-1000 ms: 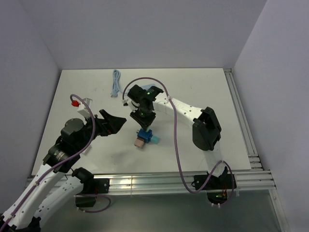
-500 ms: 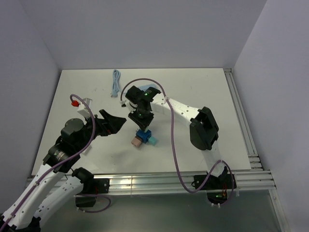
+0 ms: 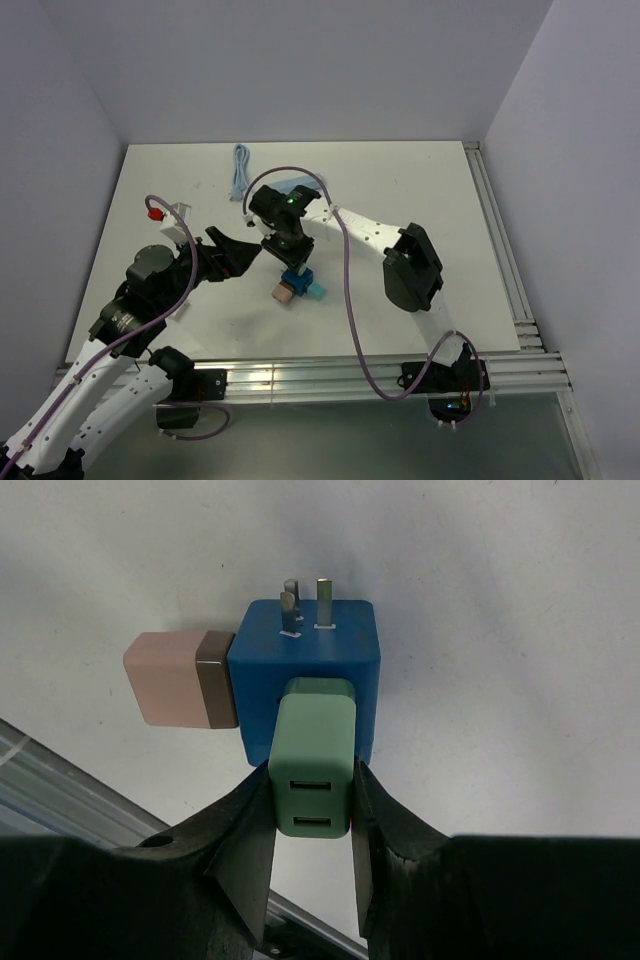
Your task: Insert the plug
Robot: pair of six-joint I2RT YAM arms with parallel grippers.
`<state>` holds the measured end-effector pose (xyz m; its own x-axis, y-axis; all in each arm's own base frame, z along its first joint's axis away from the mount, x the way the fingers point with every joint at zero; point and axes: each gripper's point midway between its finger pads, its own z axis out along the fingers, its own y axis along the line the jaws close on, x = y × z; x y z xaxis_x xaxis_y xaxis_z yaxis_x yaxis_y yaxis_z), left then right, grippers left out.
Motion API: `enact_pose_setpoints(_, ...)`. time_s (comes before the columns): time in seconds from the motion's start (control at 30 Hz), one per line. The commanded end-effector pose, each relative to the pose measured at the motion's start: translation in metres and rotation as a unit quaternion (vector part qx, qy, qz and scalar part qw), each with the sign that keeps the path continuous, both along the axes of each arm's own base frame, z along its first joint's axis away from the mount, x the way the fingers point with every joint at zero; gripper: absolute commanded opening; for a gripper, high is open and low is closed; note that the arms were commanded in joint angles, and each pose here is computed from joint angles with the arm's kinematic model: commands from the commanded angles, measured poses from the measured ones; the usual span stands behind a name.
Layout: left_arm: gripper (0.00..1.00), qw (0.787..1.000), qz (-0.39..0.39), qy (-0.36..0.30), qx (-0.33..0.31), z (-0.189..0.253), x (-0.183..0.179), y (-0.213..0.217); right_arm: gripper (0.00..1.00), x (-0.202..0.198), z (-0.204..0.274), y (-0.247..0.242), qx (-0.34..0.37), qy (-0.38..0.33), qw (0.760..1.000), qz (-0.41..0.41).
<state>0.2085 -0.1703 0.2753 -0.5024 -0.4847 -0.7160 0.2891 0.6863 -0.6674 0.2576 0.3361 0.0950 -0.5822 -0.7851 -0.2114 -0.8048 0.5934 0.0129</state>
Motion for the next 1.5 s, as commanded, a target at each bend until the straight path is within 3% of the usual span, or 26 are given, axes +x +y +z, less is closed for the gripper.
enact_pose_setpoints(0.0, 0.95, 1.0, 0.0, -0.013, 0.006, 0.001, 0.003, 0.0, 0.0, -0.006, -0.041, -0.014, -0.07, 0.016, 0.997, -0.01)
enact_pose_setpoints(0.4, 0.95, 1.0, 0.002, -0.011, 0.01, 0.001, 0.002, 0.001, 0.0, -0.04, -0.115, -0.02, -0.091, 0.048, 0.993, -0.053)
enact_pose_setpoints(0.57, 0.95, 1.0, 0.006, 0.004, 0.013, -0.002, 0.002, 0.002, 0.0, -0.016, -0.102, -0.014, -0.069, -0.009, 0.995, -0.077)
enact_pose_setpoints(0.63, 0.95, 1.0, 0.005, 0.01, 0.015, -0.001, 0.0, 0.003, 0.14, -0.001, -0.078, -0.003, -0.038, -0.032, 0.995, -0.082)
enact_pose_setpoints(0.73, 0.95, 1.0, 0.006, 0.013, 0.01, 0.003, -0.002, 0.004, 0.42, 0.011, -0.046, 0.012, 0.003, -0.057, 0.995, -0.079)
enact_pose_setpoints(0.83, 0.96, 1.0, 0.008, 0.016, 0.003, 0.009, -0.005, 0.005, 0.6, 0.019, -0.017, 0.02, 0.032, -0.077, 0.994, -0.077)
enact_pose_setpoints(0.9, 0.97, 1.0, 0.011, 0.028, 0.003, 0.008, -0.008, 0.007, 0.64, 0.024, 0.006, 0.021, 0.053, -0.093, 0.991, -0.078)
enact_pose_setpoints(0.93, 0.97, 1.0, 0.01, 0.029, 0.0, 0.011, -0.01, 0.007, 0.74, 0.025, 0.014, 0.021, 0.061, -0.098, 0.99, -0.079)
enact_pose_setpoints(1.03, 0.99, 0.999, 0.03, 0.042, 0.003, 0.013, -0.009, 0.014, 0.79, 0.022, 0.042, 0.017, 0.091, -0.118, 0.985, -0.083)
enact_pose_setpoints(1.07, 0.99, 0.998, 0.043, 0.05, 0.004, 0.012, -0.007, 0.017, 0.99, 0.017, 0.042, 0.01, 0.09, -0.117, 0.986, -0.083)
enact_pose_setpoints(1.17, 1.0, 0.994, 0.073, 0.082, 0.029, 0.004, -0.004, 0.027, 1.0, 0.015, 0.066, -0.009, 0.113, -0.158, 0.975, -0.11)
enact_pose_setpoints(1.3, 0.99, 0.979, 0.093, 0.158, 0.094, -0.022, 0.001, 0.032, 1.0, 0.016, 0.102, -0.046, 0.158, -0.232, 0.936, -0.213)
enact_pose_setpoints(1.37, 1.0, 0.963, 0.101, 0.209, 0.135, -0.043, 0.001, 0.036, 1.0, 0.005, 0.083, -0.064, 0.153, -0.226, 0.931, -0.244)
enact_pose_setpoints(1.43, 1.0, 0.954, 0.125, 0.23, 0.146, -0.05, 0.005, 0.046, 1.0, -0.003, 0.091, -0.067, 0.209, -0.223, 0.91, -0.281)
enact_pose_setpoints(1.47, 1.0, 0.951, 0.127, 0.241, 0.149, -0.054, 0.006, 0.048, 1.0, -0.013, 0.07, -0.076, 0.206, -0.207, 0.908, -0.301)
